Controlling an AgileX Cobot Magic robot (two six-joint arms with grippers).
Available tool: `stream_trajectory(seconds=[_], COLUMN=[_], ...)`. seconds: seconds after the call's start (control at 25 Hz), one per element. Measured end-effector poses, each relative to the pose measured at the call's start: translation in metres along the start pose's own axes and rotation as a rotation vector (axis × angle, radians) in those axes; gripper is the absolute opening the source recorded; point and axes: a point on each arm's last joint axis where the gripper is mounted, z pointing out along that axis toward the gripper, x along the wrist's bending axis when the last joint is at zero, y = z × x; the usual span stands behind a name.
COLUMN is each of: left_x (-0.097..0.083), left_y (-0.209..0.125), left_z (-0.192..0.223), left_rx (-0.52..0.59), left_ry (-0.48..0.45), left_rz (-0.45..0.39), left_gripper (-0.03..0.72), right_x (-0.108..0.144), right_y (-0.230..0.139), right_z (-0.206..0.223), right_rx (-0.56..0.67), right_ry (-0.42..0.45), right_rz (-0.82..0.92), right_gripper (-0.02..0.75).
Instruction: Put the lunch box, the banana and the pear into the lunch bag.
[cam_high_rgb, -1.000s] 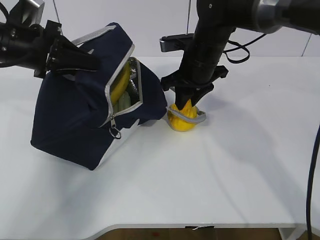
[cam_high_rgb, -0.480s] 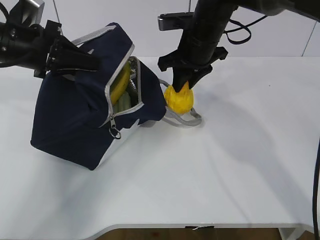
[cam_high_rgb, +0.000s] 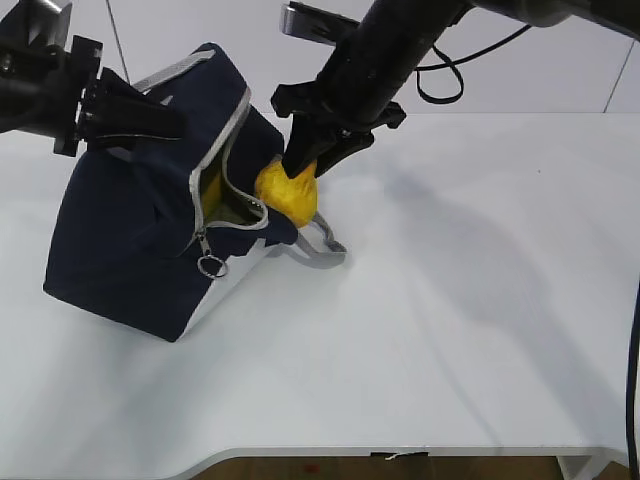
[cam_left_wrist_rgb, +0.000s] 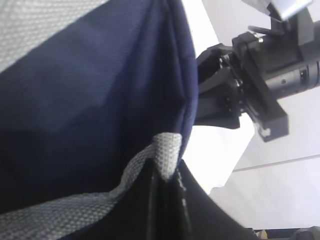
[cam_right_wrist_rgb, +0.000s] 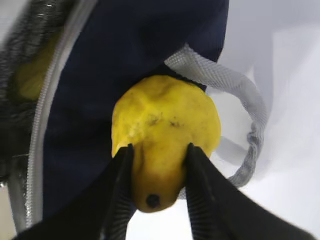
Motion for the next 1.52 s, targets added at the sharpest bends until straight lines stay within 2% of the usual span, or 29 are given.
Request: stream_trajectory(seconds=[0.28, 0.52, 0.6, 0.84, 1.2, 1.52], left_x=[0.004, 0.012, 0.014, 0.015, 0.015, 0.015], left_y=[0.002, 0.005, 0.005, 0.006, 0.005, 0.005], left_z=[-0.006, -0.018, -0.021, -0.025, -0.026, -0.026], left_rx=[-0.011, -0.037, -0.045, -0.047, -0.044, -0.044], left_ry=[0.002, 0.016, 0.021, 0.017, 0.01, 0.01], left_rz=[-0.008, -0.024, -0.029, -0.033, -0.034, -0.034], left_gripper=[0.013, 0.013, 0.013, 0.013, 0.012, 0.012], right_x=[0.001, 0.013, 0.019, 0.033, 0.029, 0.046], right_y=[0.008, 0.018, 0.018, 0.02, 0.02, 0.018], right_z=[-0.014, -0.039, -0.049, -0.053, -0.036, -0.015], right_rx=[-0.041, -0.121, -0.145, -0.17, -0.144, -0.101], right_ry=[-0.057, -0.062, -0.044, 0.082, 0.116, 0.148], right_rz=[-0.055, -0.082, -0.085, -0.056, -0.033, -0.058], right_gripper=[0.249, 0.249, 0.249, 0.249, 0.248, 0.248])
